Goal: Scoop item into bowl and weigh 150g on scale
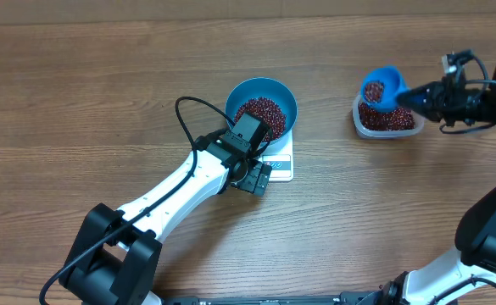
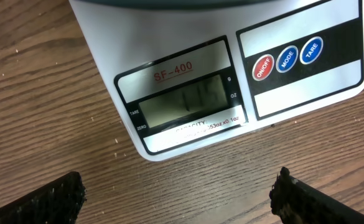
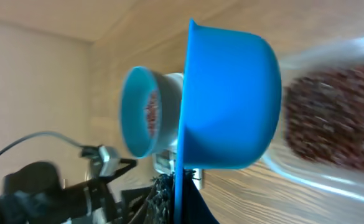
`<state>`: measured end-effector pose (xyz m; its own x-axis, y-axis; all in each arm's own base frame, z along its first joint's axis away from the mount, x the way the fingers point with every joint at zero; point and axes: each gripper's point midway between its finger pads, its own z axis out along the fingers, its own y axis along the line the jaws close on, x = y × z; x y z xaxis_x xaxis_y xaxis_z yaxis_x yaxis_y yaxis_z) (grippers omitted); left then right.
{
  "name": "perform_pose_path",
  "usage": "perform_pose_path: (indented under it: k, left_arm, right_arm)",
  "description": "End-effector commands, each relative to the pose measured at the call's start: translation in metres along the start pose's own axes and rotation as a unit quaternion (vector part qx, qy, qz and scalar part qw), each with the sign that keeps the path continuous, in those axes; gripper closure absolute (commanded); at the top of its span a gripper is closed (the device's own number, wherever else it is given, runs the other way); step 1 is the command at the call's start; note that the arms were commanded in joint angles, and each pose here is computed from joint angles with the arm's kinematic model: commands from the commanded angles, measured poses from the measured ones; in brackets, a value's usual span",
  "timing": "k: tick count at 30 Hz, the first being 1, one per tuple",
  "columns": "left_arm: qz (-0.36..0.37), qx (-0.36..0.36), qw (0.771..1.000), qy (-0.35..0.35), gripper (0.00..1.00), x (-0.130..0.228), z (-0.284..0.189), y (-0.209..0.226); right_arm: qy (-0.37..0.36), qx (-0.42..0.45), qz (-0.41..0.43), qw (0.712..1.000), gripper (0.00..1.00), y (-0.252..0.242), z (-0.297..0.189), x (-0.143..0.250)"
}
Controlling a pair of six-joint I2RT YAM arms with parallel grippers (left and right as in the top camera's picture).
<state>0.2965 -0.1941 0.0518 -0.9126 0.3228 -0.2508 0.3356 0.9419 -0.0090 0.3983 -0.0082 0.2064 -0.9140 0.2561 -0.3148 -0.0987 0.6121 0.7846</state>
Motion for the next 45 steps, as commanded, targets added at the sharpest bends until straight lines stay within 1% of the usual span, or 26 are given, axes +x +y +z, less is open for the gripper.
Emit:
perform_pose_path:
  k: [1, 3, 9, 14, 22, 24, 25, 26, 28, 32, 45]
  left_arm:
    - [-0.003, -0.004, 1.000, -0.008, 0.01, -0.001, -0.004, 0.002]
    - [-0.003, -0.004, 1.000, -0.008, 0.00, -0.001, -0.004, 0.002]
    - [-0.003, -0.004, 1.000, -0.007, 0.01, -0.001, -0.004, 0.002]
    - [-0.002, -0.004, 1.000, -0.007, 0.00, -0.001, -0.004, 0.002]
    - [-0.002, -0.005, 1.000, -0.005, 0.00, 0.000, -0.004, 0.002]
    - [-0.003, -0.005, 1.000, -0.005, 0.00, 0.000, -0.004, 0.002]
    - [-0.002, -0.005, 1.000, -0.005, 0.00, 0.000, -0.004, 0.002]
    - [-0.002, -0.005, 1.000, -0.005, 0.01, 0.000, -0.004, 0.002]
    - [-0.002, -0.005, 1.000, -0.005, 0.01, 0.000, -0.004, 0.002]
    - [-0.002, -0.005, 1.000, -0.003, 0.00, 0.001, -0.004, 0.002]
    - [-0.002, -0.005, 1.000, -0.003, 0.00, 0.001, -0.004, 0.002]
  right_arm:
    - [-0.001, -0.045, -0.086, 0.995, 0.96, 0.046, 0.008, -0.012]
    - [0.010, -0.052, -0.147, 0.988, 0.96, 0.071, 0.018, -0.013]
    - [0.044, -0.012, -0.245, 0.968, 0.96, 0.111, 0.050, -0.010]
    - [0.076, 0.047, -0.309, 0.947, 0.96, 0.126, 0.081, 0.001]
    - [0.105, 0.102, -0.387, 0.910, 0.96, 0.146, 0.123, 0.020]
    - [0.105, 0.117, -0.411, 0.898, 0.96, 0.151, 0.132, 0.022]
    - [0.108, 0.133, -0.438, 0.883, 0.96, 0.154, 0.140, 0.025]
    - [0.110, 0.139, -0.451, 0.875, 0.96, 0.156, 0.142, 0.027]
    - [0.115, 0.165, -0.489, 0.849, 0.96, 0.159, 0.151, 0.031]
    - [0.111, 0.200, -0.506, 0.832, 0.96, 0.160, 0.155, 0.030]
    - [0.113, 0.200, -0.502, 0.834, 0.96, 0.160, 0.155, 0.031]
